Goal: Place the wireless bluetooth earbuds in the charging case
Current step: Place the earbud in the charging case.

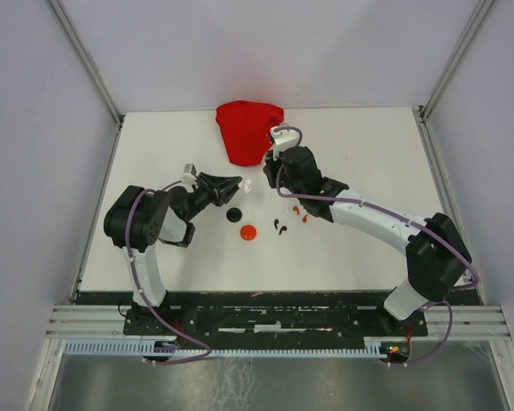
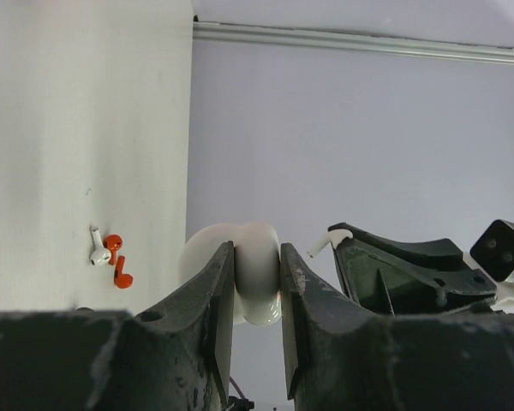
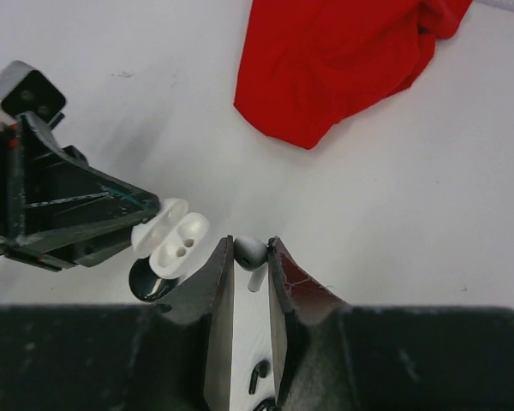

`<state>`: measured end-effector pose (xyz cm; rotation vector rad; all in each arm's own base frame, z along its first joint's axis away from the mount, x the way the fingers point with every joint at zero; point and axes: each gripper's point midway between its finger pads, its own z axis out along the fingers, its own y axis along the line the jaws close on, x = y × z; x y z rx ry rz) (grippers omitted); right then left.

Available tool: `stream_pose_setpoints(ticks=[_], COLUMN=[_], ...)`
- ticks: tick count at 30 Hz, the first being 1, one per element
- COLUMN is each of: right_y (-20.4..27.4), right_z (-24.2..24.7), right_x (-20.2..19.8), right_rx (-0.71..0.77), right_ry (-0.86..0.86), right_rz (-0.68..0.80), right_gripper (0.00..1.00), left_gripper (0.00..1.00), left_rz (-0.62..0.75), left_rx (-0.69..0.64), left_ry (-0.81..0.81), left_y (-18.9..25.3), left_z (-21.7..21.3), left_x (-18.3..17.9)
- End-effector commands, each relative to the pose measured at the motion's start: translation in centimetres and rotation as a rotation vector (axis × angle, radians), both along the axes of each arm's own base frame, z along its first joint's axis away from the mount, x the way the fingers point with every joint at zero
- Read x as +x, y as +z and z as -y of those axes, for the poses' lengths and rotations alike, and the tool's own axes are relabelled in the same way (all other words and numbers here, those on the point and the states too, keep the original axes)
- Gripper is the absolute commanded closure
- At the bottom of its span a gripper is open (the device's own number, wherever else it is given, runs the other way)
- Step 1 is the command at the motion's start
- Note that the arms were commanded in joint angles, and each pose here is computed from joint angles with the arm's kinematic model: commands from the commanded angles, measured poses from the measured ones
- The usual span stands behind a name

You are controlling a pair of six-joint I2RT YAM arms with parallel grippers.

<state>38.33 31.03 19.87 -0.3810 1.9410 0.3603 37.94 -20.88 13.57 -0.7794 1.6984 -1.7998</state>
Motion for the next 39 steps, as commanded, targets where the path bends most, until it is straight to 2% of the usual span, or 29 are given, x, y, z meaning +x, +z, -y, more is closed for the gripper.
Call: stream_pose_setpoints(ticks=[1, 6, 15, 39], right_y=[6.4, 7.3, 7.0, 3.8], right_z=[-1.9, -2.5, -2.3, -3.6], right_x=[-0.4, -1.3, -1.8, -1.3], right_rx=[0.158, 0.202, 0.258, 0.198], right_ry=[0.123, 0.206, 0.231, 0.289], right_rz=[0.221, 0.331, 0.484, 0.490], right_gripper=[0.90, 0.90, 0.91, 0.92], left_gripper=[0.97, 0.97, 0.97, 0.97], left_rz=[0.106, 0.098, 0.107, 0.129], left_rx=[-0.073, -0.099, -0.112, -0.152], left_ry=[-0.024, -0.048, -0.101, -0.176], left_y=[3.5, 4.2, 5.1, 7.1], left_z=[1.2, 1.8, 2.6, 3.9], left_x=[0.4, 0.3, -0.4, -1.0])
